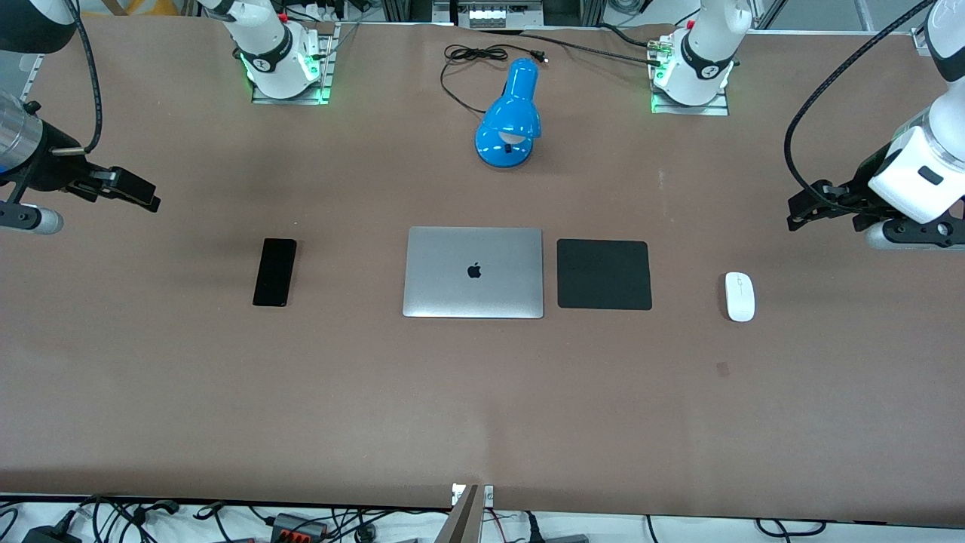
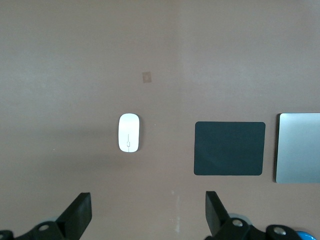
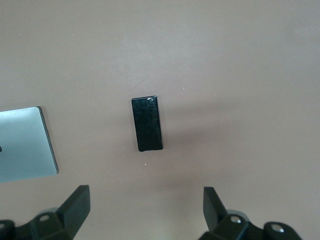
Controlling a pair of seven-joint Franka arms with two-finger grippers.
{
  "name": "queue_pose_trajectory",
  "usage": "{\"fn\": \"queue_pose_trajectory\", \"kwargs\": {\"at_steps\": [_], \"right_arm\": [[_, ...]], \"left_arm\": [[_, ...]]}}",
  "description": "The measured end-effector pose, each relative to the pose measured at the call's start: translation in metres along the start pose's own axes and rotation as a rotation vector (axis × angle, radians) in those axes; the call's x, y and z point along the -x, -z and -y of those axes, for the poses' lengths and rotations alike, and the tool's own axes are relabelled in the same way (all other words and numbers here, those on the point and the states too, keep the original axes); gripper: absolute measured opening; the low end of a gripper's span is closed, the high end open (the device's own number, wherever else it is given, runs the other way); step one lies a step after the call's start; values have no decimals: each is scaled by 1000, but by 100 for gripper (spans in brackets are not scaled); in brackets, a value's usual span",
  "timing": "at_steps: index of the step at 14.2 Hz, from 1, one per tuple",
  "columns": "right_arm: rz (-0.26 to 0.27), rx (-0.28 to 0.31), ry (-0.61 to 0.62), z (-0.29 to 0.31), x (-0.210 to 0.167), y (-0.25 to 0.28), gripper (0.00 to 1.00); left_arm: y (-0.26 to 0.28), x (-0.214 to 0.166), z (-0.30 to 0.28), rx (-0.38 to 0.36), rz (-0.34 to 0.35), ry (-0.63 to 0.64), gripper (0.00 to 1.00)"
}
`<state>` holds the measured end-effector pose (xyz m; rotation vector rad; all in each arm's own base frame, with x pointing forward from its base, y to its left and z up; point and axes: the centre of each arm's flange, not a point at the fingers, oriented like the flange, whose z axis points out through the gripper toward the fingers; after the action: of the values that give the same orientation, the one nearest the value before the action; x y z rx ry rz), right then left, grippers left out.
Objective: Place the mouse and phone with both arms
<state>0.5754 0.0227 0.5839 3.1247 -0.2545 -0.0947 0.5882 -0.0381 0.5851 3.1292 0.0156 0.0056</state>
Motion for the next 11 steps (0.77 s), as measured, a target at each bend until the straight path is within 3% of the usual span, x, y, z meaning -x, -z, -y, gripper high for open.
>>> {"fn": "queue_pose_trajectory", "kwargs": {"at_steps": [8,11], "right_arm": [[4,1,-5,-3,-1,-1,100],[66,11,-1,-2,-15,-34,100]], "left_arm": [[1,0,-2,2,-1,-3,100],[1,0,-3,2,-2,-4,100]]}}
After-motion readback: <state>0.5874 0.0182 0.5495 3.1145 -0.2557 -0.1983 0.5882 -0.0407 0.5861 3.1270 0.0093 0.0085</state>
